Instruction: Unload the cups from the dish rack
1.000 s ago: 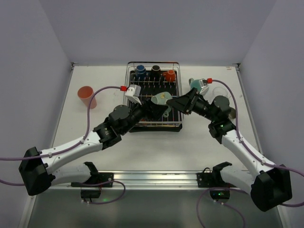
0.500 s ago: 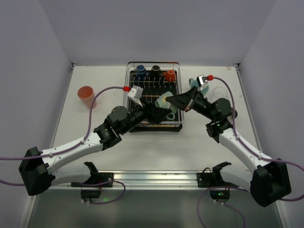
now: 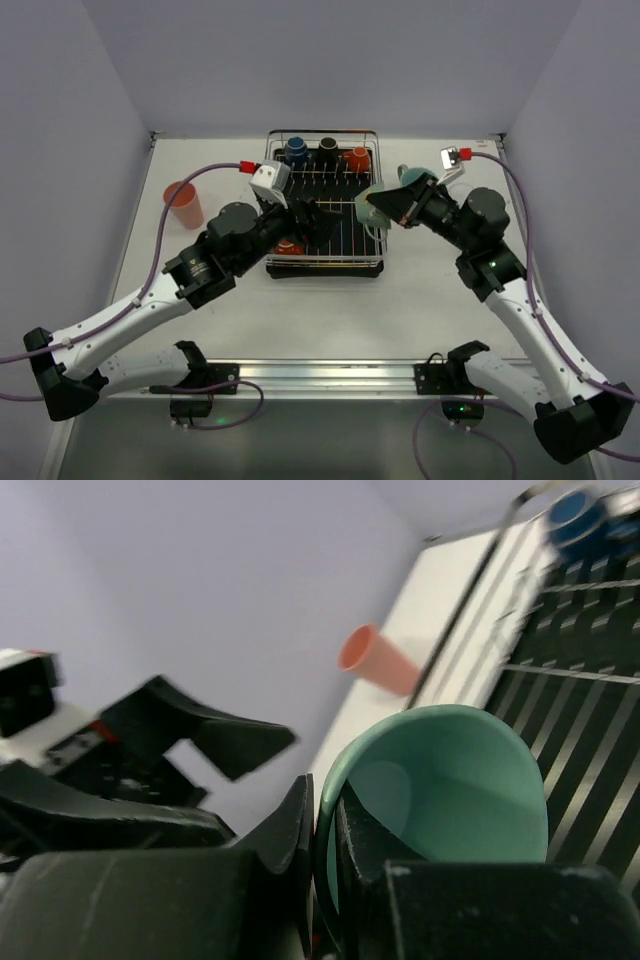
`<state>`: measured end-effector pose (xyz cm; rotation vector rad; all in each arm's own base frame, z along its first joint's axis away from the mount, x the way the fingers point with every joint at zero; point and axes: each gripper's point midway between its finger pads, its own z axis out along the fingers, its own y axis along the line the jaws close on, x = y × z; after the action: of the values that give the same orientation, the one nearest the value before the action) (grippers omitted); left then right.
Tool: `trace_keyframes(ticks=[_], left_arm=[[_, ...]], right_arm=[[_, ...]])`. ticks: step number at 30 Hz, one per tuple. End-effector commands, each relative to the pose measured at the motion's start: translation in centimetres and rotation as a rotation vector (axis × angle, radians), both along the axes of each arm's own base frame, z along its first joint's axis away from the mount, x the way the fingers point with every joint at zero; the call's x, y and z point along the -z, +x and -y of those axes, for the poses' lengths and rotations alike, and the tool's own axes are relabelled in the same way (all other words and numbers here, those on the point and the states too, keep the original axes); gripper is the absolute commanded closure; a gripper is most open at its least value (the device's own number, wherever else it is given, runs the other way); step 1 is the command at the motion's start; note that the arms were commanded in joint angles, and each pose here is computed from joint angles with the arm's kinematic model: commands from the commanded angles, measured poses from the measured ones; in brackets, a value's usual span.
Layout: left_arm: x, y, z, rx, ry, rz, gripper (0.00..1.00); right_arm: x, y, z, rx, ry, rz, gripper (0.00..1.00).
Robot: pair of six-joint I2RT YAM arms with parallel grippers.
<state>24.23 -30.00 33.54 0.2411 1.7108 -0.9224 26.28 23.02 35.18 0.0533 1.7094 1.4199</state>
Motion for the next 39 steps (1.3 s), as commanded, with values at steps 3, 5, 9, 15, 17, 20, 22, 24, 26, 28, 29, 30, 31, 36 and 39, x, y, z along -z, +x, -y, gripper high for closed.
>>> trace_keyframes(ticks=[3, 5, 9, 15, 17, 20, 22, 24, 26, 28, 29, 30, 31, 36, 39], left_arm=[[3.2, 1.0, -7.6, -0.234, 0.41, -0.056, 0.0], [5.5, 1.2, -9.9, -0.32, 0.531, -0.09, 0.0], [8.4, 1.3, -12.3, -0.404, 0.638, -0.112, 0.0], [9.8, 1.5, -12.2, -0.413, 0.616, -0.101, 0.0], [10.4, 1.6, -11.9, -0.405, 0.62, -0.099, 0.0], [11.6, 1.8, -11.6, -0.386, 0.637, -0.116, 0.0], [12.3, 1.7, -11.0, -0.356, 0.63, -0.134, 0.0], [12.8, 1.8, -10.8, -0.344, 0.62, -0.153, 0.0], [12.9, 2.0, -10.8, -0.342, 0.614, -0.161, 0.0], [12.9, 2.2, -11.0, -0.348, 0.612, -0.166, 0.0], [12.8, 2.3, -11.2, -0.355, 0.605, -0.17, 0.0], [12.9, 2.4, -11.0, -0.347, 0.599, -0.176, 0.0], [13.0, 2.5, -11.1, -0.351, 0.598, -0.184, 0.0], [13.5, 2.9, -10.6, -0.357, 0.58, -0.213, 0.0], [13.5, 3.4, -10.3, -0.37, 0.576, -0.222, 0.0]], right_arm=[[6.8, 1.9, 8.2, 0.332, -0.536, -0.082, 1.0], [10.3, 1.8, 10.0, 0.361, -0.635, -0.18, 1.0], [13.5, 2.7, 13.1, 0.457, -0.792, -0.248, 1.0], [17.6, 5.7, 15.6, 0.503, -0.931, -0.373, 1.0], [18.3, 6.9, 16.5, 0.542, -0.962, -0.381, 1.0], [20.3, 8.4, 17.4, 0.553, -1.015, -0.443, 1.0], [22.1, 9.3, 17.4, 0.542, -1.032, -0.483, 1.0], [23.2, 10.1, 17.7, 0.547, -1.032, -0.503, 1.0], [24.6, 10.7, 18.2, 0.554, -1.049, -0.539, 1.0], [25.6, 11.1, 18.6, 0.558, -1.072, -0.56, 1.0], [25.9, 11.3, 18.6, 0.56, -1.075, -0.56, 1.0], [26.3, 11.4, 18.7, 0.563, -1.083, -0.566, 1.0], [27.1, 11.4, 18.9, 0.561, -1.098, -0.586, 1.0], [28.4, 11.4, 19.7, 0.615, -1.131, -0.604, 1.0], [28.7, 10.9, 20.5, 0.674, -1.184, -0.608, 1.0]])
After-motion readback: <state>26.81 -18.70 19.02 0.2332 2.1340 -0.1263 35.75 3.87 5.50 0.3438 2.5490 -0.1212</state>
